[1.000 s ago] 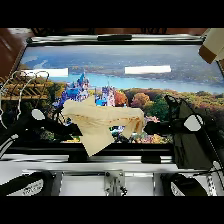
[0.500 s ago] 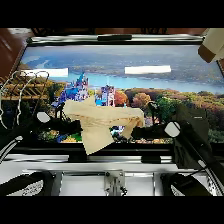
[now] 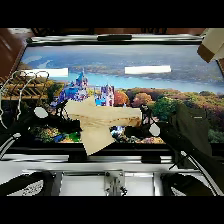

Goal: Fold the shirts.

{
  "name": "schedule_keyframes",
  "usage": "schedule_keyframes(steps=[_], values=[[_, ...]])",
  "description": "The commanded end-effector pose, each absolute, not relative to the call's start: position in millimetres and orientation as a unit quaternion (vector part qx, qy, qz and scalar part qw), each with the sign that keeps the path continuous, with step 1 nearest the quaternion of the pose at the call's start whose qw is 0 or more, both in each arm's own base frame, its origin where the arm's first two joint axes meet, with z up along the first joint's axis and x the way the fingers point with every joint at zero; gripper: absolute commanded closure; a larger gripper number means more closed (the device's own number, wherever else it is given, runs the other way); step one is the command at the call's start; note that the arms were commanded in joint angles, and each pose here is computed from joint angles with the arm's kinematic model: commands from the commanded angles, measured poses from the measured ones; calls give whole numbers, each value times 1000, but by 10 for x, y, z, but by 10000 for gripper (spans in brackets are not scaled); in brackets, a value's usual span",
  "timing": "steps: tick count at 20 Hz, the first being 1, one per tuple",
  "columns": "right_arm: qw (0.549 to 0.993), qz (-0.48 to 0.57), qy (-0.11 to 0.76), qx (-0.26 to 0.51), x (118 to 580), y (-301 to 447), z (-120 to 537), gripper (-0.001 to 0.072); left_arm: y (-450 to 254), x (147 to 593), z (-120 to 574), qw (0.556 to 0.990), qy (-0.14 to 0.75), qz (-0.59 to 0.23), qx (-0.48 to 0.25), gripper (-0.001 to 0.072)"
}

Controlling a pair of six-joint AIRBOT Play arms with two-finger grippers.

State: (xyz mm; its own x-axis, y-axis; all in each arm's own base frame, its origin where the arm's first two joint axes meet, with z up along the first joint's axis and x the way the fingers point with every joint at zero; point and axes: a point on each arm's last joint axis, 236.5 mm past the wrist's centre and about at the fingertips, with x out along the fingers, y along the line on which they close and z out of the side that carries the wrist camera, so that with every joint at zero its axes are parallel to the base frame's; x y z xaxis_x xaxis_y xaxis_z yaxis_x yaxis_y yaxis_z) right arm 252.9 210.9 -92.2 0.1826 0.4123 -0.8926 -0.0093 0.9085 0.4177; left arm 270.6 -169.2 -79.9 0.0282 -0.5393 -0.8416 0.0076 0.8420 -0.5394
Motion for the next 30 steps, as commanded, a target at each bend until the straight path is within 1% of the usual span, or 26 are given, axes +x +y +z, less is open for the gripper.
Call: schedule_keyframes(steps=[1,2,3,4,5,6,7,9,11,12,13,14,16,17,19,21,22,24,27,30], values=[[756,117,617,185,2626,2122,-998,215,-1716,2658,-751,683,672,-213,-193,666],[751,111,623,189,2612,2120,-1045,216,-1716,2663,-740,684,671,-213,-193,666],[743,107,631,196,2582,2140,-1085,268,-1716,2665,-732,685,670,-214,-192,665],[737,105,634,207,2567,2168,-1089,585,-1717,2667,-724,686,669,-214,-192,666],[735,109,634,214,2565,2201,-1055,642,-1719,2685,-694,688,666,-216,-191,666],[740,126,627,207,2591,2239,-958,642,-1715,2740,-628,696,658,-219,-187,667],[749,149,616,193,2629,2272,-813,642,-1704,2849,-482,713,638,-235,-171,667],[781,201,574,142,2752,2297,-348,643,-1622,3171,39,766,573,-267,-121,668],[818,255,513,52,2829,2215,301,642,-1418,3576,1017,840,468,-263,-81,668],[842,259,473,-1,2888,2067,690,642,-1320,3695,1610,876,402,-259,-67,668],[870,245,426,-40,2963,1881,1104,642,-1203,3725,2314,911,323,-251,-49,668],[903,227,359,-64,3038,1694,1635,642,-1105,3641,2977,937,247,-245,-26,667],[956,193,207,-73,3031,1375,2752,642,-940,3199,4231,971,92,-218,8,667],[973,180,135,-57,2939,1238,3262,642,-885,2873,4763,979,18,-203,21,667],[985,171,-5,11,2593,997,4204,642,-803,2221,5497,980,-94,-173,9,667],[979,176,-85,63,2244,822,4728,642,-686,1725,5845,978,-160,-136,-6,667],[976,176,-101,72,2120,754,4842,642,-599,1569,5889,979,-173,-111,-9,667],[974,177,-119,80,1965,668,4952,642,-405,1450,5852,983,-169,-64,-19,667],[976,174,-107,80,1973,658,4893,642,-204,1538,5706,990,-138,-21,-13,666],[984,162,-26,62,2224,740,4511,642,-134,1865,5460,996,-92,-14,-12,666]])
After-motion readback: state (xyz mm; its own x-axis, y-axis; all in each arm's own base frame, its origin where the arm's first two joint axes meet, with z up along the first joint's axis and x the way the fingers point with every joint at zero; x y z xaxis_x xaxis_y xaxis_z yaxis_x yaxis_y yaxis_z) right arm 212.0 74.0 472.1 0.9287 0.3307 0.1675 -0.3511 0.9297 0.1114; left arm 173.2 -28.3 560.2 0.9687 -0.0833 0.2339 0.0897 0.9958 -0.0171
